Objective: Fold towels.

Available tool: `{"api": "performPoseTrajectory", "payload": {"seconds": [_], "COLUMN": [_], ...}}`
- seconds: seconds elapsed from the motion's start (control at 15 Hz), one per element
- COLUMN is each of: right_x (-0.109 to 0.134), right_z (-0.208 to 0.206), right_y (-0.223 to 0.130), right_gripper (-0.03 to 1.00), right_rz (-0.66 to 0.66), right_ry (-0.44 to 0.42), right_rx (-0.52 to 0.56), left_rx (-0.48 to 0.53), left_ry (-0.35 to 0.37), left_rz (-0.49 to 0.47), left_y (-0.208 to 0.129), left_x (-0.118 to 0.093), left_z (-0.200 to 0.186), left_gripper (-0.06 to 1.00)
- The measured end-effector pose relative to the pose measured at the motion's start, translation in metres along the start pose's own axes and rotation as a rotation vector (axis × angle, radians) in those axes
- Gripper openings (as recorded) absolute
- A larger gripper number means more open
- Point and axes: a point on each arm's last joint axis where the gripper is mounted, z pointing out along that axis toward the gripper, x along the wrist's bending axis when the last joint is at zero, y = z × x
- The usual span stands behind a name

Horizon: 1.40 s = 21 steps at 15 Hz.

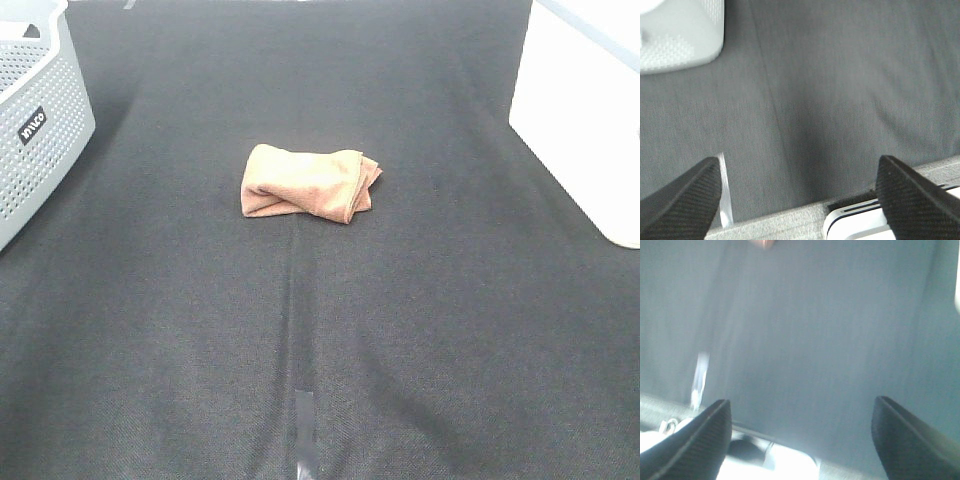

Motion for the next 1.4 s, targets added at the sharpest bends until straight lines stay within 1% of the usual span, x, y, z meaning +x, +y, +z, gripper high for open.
{"api": "performPoseTrajectory", "payload": {"seconds": [0.13,0.2,0.27,0.33,0.4,0.47,0.53,0.67,0.8,1.0,1.4], "right_x": [0.003,0.004,0.004,0.003,0.003,0.001,-0.001,-0.003,-0.003,-0.004,-0.004], "right_z": [-0.002,-0.001,0.001,0.004,0.004,0.006,0.008,0.013,0.014,0.015,0.015], "right_y": [-0.052,-0.076,-0.100,-0.125,-0.125,-0.142,-0.154,-0.170,-0.178,-0.178,-0.178], "right_gripper": [0.73,0.73,0.73,0.73,0.73,0.73,0.73,0.73,0.73,0.73,0.73], "right_rz": [-0.004,-0.009,-0.017,-0.030,-0.030,-0.043,-0.054,-0.067,-0.073,-0.073,-0.073], "right_ry": [-0.002,-0.003,-0.010,-0.032,-0.032,-0.058,-0.083,-0.112,-0.120,-0.123,-0.123], "right_rx": [-0.037,-0.064,-0.114,-0.198,-0.198,-0.280,-0.352,-0.451,-0.490,-0.492,-0.492], "left_rx": [-0.092,-0.141,-0.199,-0.253,-0.253,-0.334,-0.376,-0.418,-0.445,-0.498,-0.510], "left_ry": [0.002,0.003,0.006,0.006,0.006,0.001,-0.010,-0.035,-0.038,-0.035,-0.037], "left_rz": [0.004,0.005,0.015,0.032,0.032,0.082,0.113,0.137,0.137,0.132,0.130], "left_y": [-0.054,-0.076,-0.097,-0.113,-0.113,-0.132,-0.139,-0.145,-0.142,-0.137,-0.136], "left_x": [-0.002,-0.002,-0.003,-0.004,-0.004,-0.005,-0.007,-0.010,-0.011,-0.010,-0.010], "left_z": [-0.009,-0.011,-0.011,-0.012,-0.012,-0.013,-0.014,-0.013,-0.013,-0.005,-0.005], "left_gripper": [0.80,0.80,0.80,0.80,0.80,0.80,0.80,0.80,0.80,0.80,0.80]}}
